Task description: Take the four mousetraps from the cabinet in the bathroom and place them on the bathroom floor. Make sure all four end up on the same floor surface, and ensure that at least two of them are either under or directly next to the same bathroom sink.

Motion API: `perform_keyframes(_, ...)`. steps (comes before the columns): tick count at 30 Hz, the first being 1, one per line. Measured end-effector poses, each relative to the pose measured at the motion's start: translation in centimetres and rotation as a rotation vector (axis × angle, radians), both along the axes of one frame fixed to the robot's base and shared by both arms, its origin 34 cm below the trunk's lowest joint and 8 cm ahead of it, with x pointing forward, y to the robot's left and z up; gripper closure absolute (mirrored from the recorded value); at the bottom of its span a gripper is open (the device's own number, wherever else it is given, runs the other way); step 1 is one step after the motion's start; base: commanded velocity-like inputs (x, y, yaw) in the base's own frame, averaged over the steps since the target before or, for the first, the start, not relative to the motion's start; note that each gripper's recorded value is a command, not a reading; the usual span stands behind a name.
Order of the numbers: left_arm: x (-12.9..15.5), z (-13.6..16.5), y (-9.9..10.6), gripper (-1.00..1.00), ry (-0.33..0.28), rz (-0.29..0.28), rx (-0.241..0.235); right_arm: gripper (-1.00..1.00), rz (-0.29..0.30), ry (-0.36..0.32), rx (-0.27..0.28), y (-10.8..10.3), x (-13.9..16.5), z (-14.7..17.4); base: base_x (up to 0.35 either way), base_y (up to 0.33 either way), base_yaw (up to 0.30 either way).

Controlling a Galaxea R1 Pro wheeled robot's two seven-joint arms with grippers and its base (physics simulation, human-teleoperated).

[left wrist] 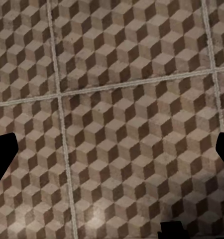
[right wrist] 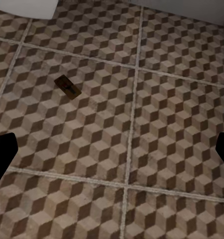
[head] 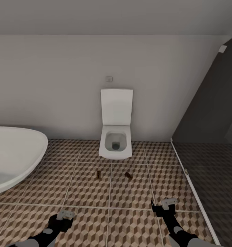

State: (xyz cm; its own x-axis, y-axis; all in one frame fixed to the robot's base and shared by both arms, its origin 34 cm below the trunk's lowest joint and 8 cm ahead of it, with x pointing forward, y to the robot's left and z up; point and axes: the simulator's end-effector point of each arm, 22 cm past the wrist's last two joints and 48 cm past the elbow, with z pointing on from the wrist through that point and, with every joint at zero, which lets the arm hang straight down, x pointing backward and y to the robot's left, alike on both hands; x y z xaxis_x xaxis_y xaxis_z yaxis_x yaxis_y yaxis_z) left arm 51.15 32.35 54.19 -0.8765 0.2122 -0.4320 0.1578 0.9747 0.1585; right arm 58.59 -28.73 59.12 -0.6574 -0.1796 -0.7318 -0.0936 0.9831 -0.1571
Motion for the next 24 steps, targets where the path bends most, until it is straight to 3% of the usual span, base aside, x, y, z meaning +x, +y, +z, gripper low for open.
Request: perform_keyframes(24, 0.9, 4.4, 0.0, -1.0, -0.038, 0.001, 0.0, -1.0, 0.001, -0.036, 0.001, 0.1, 0.6, 4.6, 0.0, 0.0, 0.0)
